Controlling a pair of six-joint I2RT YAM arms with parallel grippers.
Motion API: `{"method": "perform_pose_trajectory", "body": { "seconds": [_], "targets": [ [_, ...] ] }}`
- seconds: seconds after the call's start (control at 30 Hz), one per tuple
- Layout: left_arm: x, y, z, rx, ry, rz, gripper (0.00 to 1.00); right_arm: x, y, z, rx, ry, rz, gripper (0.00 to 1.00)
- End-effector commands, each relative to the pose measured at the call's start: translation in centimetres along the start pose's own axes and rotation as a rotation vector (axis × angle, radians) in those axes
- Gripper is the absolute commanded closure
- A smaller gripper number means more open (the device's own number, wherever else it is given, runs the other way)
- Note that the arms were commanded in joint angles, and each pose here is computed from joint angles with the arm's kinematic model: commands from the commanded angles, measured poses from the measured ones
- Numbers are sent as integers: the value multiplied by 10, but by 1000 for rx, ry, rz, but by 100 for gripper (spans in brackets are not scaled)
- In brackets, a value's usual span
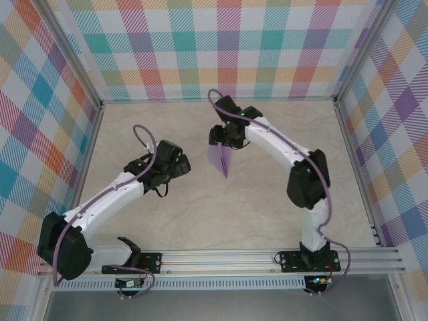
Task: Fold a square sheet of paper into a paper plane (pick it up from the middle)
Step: Move the paper plane to the center of the table, then reset both arms
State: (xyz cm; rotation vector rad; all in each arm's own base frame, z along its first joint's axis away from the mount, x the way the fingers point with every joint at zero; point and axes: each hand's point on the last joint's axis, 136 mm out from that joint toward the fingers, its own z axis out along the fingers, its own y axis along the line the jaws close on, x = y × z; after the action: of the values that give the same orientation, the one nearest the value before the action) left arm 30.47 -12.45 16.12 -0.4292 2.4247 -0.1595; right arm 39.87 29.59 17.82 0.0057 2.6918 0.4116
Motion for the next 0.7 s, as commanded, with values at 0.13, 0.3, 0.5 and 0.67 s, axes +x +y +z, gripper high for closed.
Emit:
{"method": "perform_pose_trajectory", "body": {
  "seconds": [0.13,0.3,0.5,0.67],
  "targets": [
    [-64,20,-36,-95,-244,104,0,-21,-57,-98,147,-330,32,8],
    [-87,39,-48,-118,-368,97,0,-15,-116,-145,267,-527,36,0],
    [-90,84,-41,-238,-463,34,0,5,-194,-159,446,-654,59,0],
    [-80,118,-26,-333,-556,58,0,31,-253,-140,529,-693,87,0]
  ]
}}
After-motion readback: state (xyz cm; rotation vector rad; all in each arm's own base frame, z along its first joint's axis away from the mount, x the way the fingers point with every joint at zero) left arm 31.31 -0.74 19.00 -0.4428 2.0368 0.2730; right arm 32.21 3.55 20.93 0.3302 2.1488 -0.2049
